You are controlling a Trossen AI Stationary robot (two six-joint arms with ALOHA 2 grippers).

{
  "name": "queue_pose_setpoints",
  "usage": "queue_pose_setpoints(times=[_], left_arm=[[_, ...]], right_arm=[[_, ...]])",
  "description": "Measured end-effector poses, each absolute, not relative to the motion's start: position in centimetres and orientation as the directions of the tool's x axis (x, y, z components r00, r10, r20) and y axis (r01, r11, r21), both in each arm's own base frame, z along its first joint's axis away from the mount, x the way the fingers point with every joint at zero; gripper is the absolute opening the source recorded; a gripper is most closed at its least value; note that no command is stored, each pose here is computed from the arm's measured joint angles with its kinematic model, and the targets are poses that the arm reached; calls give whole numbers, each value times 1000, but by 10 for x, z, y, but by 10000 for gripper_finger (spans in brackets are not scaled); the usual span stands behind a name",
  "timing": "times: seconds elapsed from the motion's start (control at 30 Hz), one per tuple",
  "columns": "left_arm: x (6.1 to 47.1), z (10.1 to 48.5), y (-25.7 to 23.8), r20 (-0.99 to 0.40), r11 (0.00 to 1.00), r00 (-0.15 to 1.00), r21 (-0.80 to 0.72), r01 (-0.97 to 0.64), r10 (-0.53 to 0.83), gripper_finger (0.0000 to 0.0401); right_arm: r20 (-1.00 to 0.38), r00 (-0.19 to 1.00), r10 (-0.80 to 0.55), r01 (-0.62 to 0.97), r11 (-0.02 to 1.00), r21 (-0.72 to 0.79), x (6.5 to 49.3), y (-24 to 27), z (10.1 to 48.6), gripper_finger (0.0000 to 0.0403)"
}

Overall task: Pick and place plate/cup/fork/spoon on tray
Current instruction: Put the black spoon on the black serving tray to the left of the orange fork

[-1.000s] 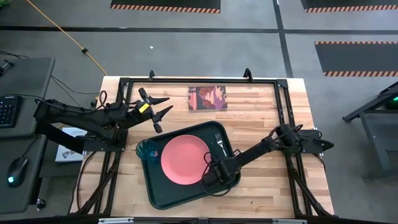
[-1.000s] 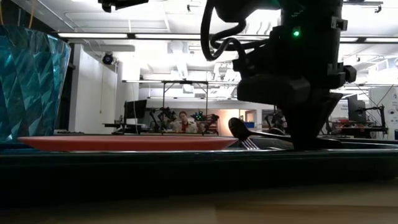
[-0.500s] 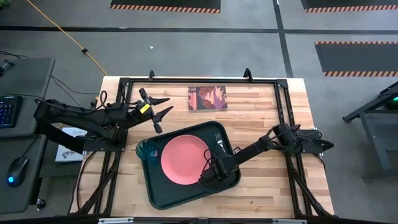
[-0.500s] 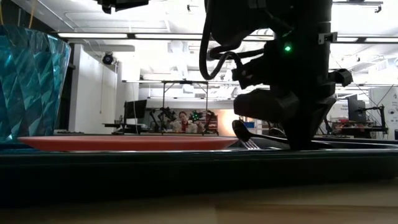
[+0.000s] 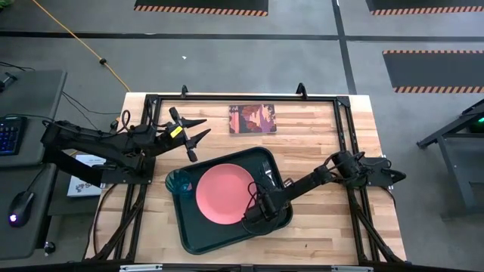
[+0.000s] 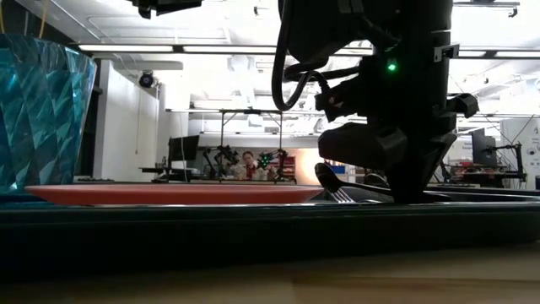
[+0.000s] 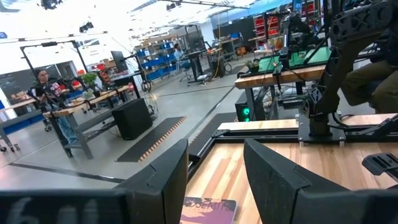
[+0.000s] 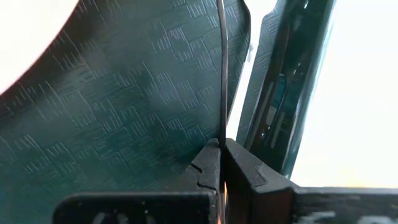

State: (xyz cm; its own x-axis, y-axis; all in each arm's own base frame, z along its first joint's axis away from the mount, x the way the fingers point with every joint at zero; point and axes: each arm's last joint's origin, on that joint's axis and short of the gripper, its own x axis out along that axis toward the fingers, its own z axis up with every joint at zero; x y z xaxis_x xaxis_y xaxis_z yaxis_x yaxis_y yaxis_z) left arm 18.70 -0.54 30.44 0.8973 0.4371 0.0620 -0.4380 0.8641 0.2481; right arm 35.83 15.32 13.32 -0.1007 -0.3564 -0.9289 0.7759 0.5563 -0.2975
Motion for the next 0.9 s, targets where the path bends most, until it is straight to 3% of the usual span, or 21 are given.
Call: queue_pose_setpoints(times=[0.3,0.63,0.9], left_arm=[[187,304,-6,62,864,897,247,-438,437,145],[187,304,-6,59,864,898,249,-437,437,145],[187,304,-6,59,864,898,249,-437,437,145]], right_arm=[[-935,-93,-342,777,562,-284,361,155,136,7],[-938,-77,-337,766,582,-272,364,156,137,115],[-939,-75,-334,733,620,-279,363,155,140,129]])
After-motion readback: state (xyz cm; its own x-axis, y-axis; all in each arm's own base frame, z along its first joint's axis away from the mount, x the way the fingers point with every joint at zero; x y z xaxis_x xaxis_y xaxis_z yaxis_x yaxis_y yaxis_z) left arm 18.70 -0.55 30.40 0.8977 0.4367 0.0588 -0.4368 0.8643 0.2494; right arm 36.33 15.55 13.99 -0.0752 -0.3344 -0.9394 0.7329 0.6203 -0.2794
